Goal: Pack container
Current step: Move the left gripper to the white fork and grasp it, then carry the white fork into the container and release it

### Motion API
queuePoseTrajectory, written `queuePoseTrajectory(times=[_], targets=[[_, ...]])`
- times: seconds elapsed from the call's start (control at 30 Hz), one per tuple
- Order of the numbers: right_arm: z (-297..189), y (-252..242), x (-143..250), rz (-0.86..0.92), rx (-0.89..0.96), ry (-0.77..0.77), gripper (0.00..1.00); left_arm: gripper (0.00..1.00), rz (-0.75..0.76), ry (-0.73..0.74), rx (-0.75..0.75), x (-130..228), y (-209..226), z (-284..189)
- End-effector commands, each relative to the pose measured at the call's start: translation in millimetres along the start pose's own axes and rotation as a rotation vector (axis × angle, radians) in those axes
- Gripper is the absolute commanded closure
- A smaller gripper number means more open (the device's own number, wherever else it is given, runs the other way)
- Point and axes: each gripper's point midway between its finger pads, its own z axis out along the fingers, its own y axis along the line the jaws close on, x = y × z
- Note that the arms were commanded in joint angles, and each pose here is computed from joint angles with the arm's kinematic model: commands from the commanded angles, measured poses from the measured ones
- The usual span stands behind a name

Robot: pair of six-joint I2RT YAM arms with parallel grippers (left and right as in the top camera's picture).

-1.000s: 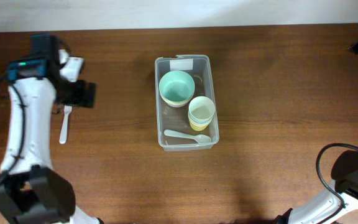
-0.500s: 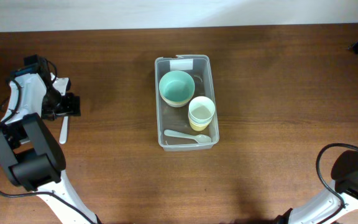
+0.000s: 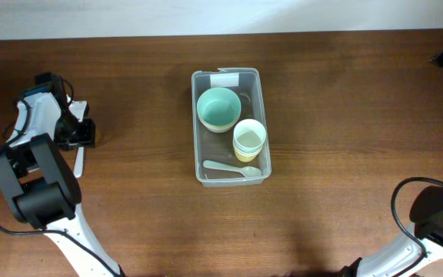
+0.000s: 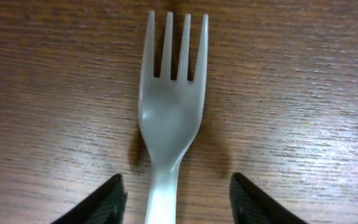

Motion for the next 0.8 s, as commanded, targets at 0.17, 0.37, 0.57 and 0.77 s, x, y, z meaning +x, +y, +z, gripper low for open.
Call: queuePoseTrajectory(times=[0.17,0.37,0.57,0.77], targets=[[0.6,-1.2,-1.7,-0.001,0.002,-0.003,0.01,0.88,-0.005,0.054,0.055,5.6,-6.7,27.8],[0.6,-1.2,-1.7,-0.001,0.002,-0.003,0.01,0.99,-0.004,0.073,0.061,9.3,-7.4,16.3],[0.6,-1.2,-1.7,-0.001,0.002,-0.003,0.01,0.99,0.024,-0.019,0.176,-12.3,-34.8,-67.7],[0.6,-1.2,-1.7,-0.001,0.002,-0.003,0.01,0.99,0.284,-0.277,0.218,-18.7,-114.4,-207.7]])
